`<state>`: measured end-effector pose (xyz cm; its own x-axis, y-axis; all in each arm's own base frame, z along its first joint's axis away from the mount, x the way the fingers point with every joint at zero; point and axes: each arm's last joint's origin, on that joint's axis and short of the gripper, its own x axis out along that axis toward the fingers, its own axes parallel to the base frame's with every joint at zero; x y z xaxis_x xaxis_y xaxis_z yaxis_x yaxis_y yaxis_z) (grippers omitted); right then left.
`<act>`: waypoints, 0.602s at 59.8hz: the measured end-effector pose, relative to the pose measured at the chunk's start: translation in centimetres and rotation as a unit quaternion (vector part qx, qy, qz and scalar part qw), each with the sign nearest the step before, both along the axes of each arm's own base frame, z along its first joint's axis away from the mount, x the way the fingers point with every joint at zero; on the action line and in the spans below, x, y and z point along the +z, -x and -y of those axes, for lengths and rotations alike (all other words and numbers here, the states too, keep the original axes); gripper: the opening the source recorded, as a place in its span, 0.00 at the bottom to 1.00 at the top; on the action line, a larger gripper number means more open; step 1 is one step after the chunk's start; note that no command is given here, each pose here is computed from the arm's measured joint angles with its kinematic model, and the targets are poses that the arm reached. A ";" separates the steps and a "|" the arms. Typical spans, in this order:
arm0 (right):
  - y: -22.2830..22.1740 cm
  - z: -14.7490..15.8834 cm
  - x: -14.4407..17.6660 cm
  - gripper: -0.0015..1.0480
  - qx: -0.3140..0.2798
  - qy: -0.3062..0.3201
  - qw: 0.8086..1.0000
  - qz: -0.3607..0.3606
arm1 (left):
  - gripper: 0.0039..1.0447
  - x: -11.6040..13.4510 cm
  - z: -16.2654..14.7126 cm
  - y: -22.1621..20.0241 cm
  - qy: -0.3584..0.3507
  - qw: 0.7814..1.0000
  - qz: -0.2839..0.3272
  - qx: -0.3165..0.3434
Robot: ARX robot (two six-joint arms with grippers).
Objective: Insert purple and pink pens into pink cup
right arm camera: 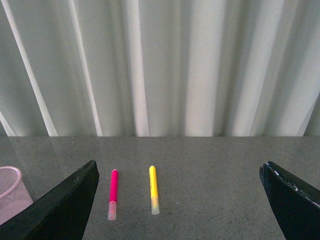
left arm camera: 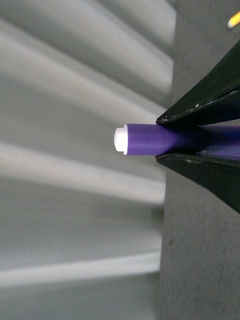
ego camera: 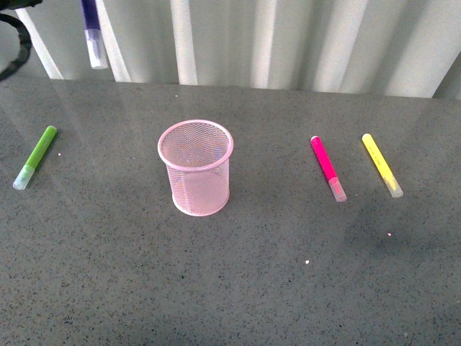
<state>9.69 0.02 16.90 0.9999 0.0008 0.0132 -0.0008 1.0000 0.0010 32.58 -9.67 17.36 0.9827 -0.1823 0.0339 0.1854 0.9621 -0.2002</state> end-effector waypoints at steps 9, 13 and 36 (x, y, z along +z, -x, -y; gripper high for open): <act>0.0 0.0 0.0 0.93 0.000 0.000 1.000 0.000 | 0.12 -1.4 2.7 1.5 0.012 1.000 0.015 0.004; 0.0 0.0 0.0 0.93 0.000 0.000 1.000 0.000 | 0.12 -1.9 3.6 1.9 0.014 1.000 0.021 0.002; 0.0 0.0 0.0 0.93 0.000 0.000 1.000 0.000 | 0.12 -4.3 6.3 1.0 0.000 1.000 0.001 0.003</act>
